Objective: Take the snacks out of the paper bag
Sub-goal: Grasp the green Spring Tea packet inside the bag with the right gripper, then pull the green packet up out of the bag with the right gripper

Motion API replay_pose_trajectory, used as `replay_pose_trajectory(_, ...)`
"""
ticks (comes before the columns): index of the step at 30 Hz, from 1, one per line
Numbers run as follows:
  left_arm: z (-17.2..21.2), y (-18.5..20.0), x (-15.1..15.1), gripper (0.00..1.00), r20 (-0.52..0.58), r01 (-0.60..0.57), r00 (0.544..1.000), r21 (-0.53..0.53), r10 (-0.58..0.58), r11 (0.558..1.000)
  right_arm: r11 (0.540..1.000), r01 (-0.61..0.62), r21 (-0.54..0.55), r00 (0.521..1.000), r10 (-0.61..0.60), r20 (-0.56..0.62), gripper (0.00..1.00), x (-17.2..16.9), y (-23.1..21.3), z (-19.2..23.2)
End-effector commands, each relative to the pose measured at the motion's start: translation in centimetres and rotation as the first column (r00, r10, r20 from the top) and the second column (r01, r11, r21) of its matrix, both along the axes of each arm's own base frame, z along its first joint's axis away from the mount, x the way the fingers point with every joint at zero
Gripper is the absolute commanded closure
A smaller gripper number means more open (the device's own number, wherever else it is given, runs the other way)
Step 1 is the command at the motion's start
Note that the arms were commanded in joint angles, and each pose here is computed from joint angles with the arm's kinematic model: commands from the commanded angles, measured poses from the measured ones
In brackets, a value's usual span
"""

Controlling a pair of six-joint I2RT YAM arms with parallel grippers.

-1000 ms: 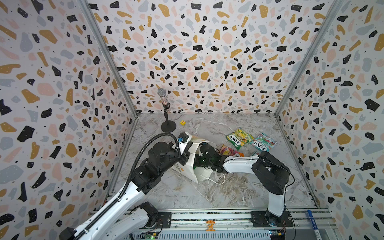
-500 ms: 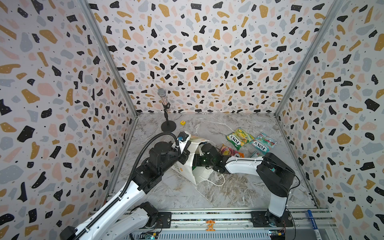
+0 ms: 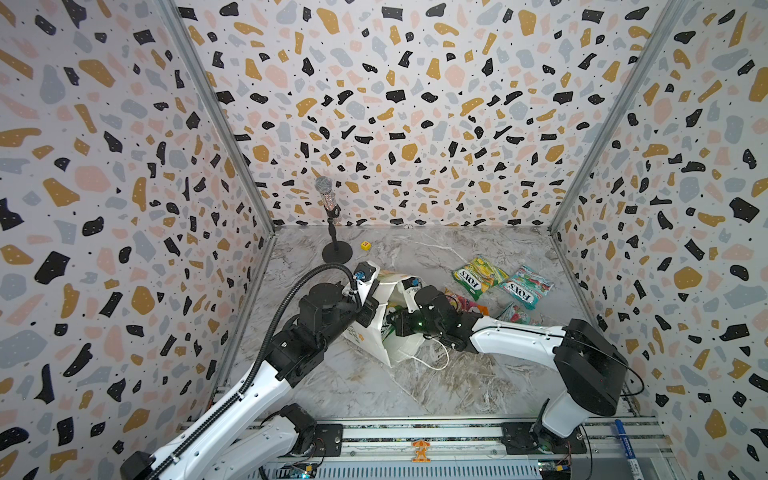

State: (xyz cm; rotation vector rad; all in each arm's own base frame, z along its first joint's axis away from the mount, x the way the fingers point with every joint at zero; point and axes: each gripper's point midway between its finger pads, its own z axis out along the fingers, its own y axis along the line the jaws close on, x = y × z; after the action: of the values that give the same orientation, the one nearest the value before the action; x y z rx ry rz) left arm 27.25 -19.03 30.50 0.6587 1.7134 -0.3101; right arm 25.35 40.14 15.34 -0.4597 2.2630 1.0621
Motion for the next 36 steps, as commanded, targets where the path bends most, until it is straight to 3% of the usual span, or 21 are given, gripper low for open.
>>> replay_pose_trajectory(1,1.2,0.2,0.3,1.0,0.03,-0.022,0.999,-0.03,0.023,0.999,1.0,-0.02,-0.001,0.995,0.02,0.099,1.0,-0.7,-1.2,3.5)
replay_pose_trajectory(14,1.2,0.2,0.3,1.0,0.03,-0.024,0.999,-0.028,0.025,0.999,0.996,-0.085,0.012,0.96,0.079,0.269,1.0,-3.8,-5.4,10.2)
replay_pose_trajectory(22,1.1,0.3,0.4,1.0,0.027,-0.029,0.999,-0.026,0.029,0.999,0.987,-0.134,0.091,0.928,0.093,0.361,1.0,-5.8,-7.3,15.4)
replay_pose_trajectory(36,1.1,0.2,0.4,1.0,0.025,-0.026,0.999,-0.028,0.027,0.999,0.996,0.071,0.06,0.884,-0.09,0.459,1.0,-5.6,-15.3,19.3)
